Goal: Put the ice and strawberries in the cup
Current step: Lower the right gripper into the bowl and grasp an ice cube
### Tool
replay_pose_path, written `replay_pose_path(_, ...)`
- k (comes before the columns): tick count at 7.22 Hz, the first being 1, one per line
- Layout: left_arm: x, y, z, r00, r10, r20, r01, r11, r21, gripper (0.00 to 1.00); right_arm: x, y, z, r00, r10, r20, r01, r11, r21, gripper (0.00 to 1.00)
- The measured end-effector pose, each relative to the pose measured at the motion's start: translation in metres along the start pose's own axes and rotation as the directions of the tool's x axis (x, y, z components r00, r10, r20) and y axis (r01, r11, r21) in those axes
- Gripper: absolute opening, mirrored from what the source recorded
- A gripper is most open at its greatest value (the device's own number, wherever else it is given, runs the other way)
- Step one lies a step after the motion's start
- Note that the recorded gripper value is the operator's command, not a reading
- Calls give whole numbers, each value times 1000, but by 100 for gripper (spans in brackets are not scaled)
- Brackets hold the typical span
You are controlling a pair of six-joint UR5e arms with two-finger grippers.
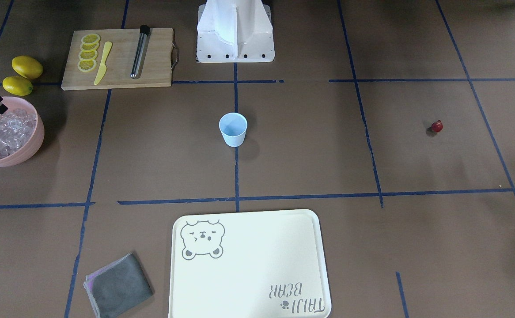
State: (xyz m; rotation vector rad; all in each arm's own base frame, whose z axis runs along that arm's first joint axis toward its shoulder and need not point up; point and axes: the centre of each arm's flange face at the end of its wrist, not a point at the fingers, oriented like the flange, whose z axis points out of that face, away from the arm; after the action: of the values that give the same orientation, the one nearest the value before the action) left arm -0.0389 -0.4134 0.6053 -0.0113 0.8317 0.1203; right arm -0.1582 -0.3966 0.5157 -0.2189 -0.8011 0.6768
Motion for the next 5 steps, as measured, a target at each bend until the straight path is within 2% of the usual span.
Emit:
replay_pose_path(2,0,0,0,1000,0,-2,0,1000,0,100,-7,3,8,999,53,-5,-53,999,-5,83)
replay_pose_path(5,1,0,0,1000,0,-10,0,1000,1,100,-1,-1,21,997,67,-30,-67,998,-9,81)
